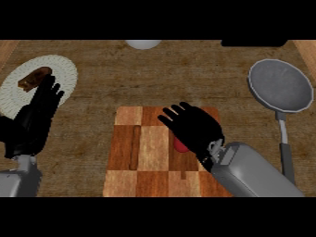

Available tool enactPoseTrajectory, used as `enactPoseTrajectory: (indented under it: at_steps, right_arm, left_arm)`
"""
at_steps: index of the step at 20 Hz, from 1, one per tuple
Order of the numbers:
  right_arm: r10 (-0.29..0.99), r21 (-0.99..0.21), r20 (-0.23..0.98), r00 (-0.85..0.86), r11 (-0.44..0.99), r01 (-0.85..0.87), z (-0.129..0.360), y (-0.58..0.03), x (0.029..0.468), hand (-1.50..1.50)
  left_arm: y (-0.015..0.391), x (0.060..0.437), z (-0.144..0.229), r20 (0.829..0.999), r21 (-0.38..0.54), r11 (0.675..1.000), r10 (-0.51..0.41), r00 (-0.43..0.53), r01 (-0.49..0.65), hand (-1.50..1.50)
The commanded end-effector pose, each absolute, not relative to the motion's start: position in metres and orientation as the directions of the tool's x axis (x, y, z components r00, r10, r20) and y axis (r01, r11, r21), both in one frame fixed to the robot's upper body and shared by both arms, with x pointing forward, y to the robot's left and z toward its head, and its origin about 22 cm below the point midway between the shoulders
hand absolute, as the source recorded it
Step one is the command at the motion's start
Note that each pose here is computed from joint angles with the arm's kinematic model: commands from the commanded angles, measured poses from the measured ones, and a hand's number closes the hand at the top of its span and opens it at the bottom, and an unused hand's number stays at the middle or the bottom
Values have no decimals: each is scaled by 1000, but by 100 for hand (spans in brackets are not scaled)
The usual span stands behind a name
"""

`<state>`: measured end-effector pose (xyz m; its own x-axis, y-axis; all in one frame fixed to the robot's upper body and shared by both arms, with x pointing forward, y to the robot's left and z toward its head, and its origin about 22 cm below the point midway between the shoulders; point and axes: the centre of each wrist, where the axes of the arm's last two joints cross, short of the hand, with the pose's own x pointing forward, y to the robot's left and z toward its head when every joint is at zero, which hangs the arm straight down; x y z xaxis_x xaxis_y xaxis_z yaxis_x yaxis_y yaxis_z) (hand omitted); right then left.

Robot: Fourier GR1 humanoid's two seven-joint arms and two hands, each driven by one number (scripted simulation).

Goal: Pick the tomato from the cutting board and place it in the pan

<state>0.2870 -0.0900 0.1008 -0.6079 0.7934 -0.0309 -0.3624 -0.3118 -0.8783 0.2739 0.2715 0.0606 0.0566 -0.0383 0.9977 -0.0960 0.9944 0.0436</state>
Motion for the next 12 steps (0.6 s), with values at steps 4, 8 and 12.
enactPoseTrajectory:
  at_steps: [4, 8, 12]
  right_arm:
    - [796, -873, -15, -605, -305, -380, 79, -88, 302, -150]
    - [791, -856, -31, -611, -337, -393, 55, -69, 304, -150]
    - [790, -854, -18, -613, -331, -401, 47, -80, 311, -150]
  left_arm:
    - [266, 275, 53, 998, 33, 996, -29, 48, -83, 0]
    - [268, 292, 70, 999, 31, 997, -27, 44, -74, 0]
    - [271, 265, 65, 999, 28, 996, -25, 40, -80, 0]
